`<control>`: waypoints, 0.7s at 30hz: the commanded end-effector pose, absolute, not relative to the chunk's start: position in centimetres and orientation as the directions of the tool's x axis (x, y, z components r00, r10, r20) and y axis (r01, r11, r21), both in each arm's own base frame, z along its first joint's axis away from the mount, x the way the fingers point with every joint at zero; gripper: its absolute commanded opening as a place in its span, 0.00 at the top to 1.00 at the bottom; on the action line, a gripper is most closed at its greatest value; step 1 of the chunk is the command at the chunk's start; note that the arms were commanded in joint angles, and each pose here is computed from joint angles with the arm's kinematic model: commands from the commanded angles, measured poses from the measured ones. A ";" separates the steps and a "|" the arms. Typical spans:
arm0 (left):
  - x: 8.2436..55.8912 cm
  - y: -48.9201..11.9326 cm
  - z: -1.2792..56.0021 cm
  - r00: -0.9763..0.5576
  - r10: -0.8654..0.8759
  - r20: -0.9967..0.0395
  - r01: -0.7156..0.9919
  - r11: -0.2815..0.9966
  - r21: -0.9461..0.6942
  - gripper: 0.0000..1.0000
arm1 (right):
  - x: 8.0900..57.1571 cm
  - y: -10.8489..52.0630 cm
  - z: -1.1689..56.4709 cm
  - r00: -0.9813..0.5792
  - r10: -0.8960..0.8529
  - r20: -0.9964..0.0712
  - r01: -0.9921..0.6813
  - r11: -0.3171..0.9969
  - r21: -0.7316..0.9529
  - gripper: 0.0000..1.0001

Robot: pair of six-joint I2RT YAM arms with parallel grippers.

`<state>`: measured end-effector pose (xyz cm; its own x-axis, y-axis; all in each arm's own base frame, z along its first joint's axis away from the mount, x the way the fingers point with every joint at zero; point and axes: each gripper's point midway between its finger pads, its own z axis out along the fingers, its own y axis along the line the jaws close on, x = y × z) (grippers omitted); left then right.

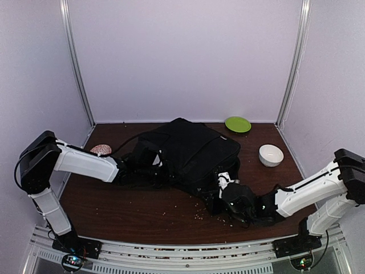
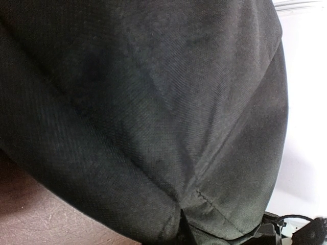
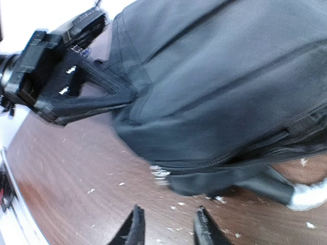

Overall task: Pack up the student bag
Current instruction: Zip the student bag at the center of the board.

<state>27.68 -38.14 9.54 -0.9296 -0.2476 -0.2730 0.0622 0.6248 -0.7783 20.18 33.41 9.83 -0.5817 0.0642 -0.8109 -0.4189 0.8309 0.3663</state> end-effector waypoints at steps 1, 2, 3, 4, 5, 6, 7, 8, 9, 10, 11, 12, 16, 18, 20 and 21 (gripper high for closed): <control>27.8 -37.9 10.9 -0.922 -0.241 -0.304 0.099 0.613 -0.784 1.00 | 19.5 35.7 10.3 -0.581 0.070 -0.811 -0.468 0.786 0.404 0.60; 27.8 -38.0 11.0 -0.921 -0.240 -0.306 0.101 0.613 -0.784 1.00 | 19.6 35.9 10.2 -0.581 0.068 -0.811 -0.467 0.789 0.400 0.57; 27.8 -38.0 11.1 -0.921 -0.238 -0.308 0.103 0.614 -0.783 1.00 | 19.7 36.0 10.2 -0.580 0.067 -0.812 -0.462 0.794 0.395 0.55; 27.8 -38.0 11.2 -0.921 -0.237 -0.309 0.106 0.613 -0.783 1.00 | 19.9 36.0 9.8 -0.581 0.057 -0.812 -0.448 0.810 0.378 0.54; 27.8 -38.1 11.3 -0.921 -0.235 -0.311 0.108 0.612 -0.784 1.00 | 20.2 36.0 9.6 -0.584 0.050 -0.810 -0.430 0.827 0.361 0.54; 27.8 -38.1 11.4 -0.921 -0.235 -0.311 0.109 0.611 -0.785 1.00 | 20.5 35.8 9.4 -0.586 0.046 -0.809 -0.406 0.848 0.342 0.55; 27.8 -38.1 11.5 -0.920 -0.236 -0.312 0.111 0.609 -0.785 1.00 | 20.8 35.6 9.1 -0.586 0.045 -0.809 -0.383 0.864 0.326 0.57; 27.8 -38.1 11.6 -0.920 -0.236 -0.313 0.112 0.608 -0.786 1.00 | 21.1 35.4 9.0 -0.587 0.050 -0.808 -0.360 0.878 0.316 0.59; 27.8 -38.1 11.6 -0.920 -0.236 -0.314 0.112 0.608 -0.786 1.00 | 21.4 35.3 9.0 -0.583 0.055 -0.810 -0.345 0.887 0.308 0.61; 27.8 -38.1 11.7 -0.919 -0.236 -0.315 0.113 0.608 -0.786 1.00 | 21.5 35.3 9.0 -0.579 0.055 -0.814 -0.339 0.891 0.302 0.63; 27.8 -38.1 11.7 -0.919 -0.236 -0.315 0.113 0.608 -0.786 1.00 | 21.7 35.3 9.1 -0.575 0.059 -0.816 -0.333 0.894 0.299 0.64; 27.8 -38.1 11.7 -0.919 -0.236 -0.315 0.114 0.607 -0.787 1.00 | 21.8 35.2 9.1 -0.572 0.059 -0.818 -0.325 0.899 0.293 0.65; 27.8 -38.0 12.0 -0.918 -0.236 -0.319 0.119 0.603 -0.789 1.00 | 22.4 35.1 8.7 -0.576 0.055 -0.816 -0.286 0.921 0.264 0.70; 27.7 -38.0 12.0 -0.918 -0.237 -0.319 0.118 0.604 -0.788 1.00 | 22.7 34.8 8.3 -0.581 0.056 -0.812 -0.268 0.928 0.257 0.72; 27.7 -38.0 12.1 -0.918 -0.236 -0.320 0.120 0.603 -0.789 1.00 | 22.9 34.7 8.0 -0.587 0.058 -0.807 -0.259 0.932 0.255 0.73; 27.7 -37.9 12.1 -0.918 -0.235 -0.320 0.120 0.604 -0.788 1.00 | 22.8 34.7 7.9 -0.589 0.058 -0.806 -0.258 0.932 0.256 0.73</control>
<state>27.52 -38.05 10.03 -0.9297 -0.2413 -0.2781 0.0713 0.6232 -0.7788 22.15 35.70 8.62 -0.5892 0.0586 -0.8059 -0.3110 0.9041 0.2931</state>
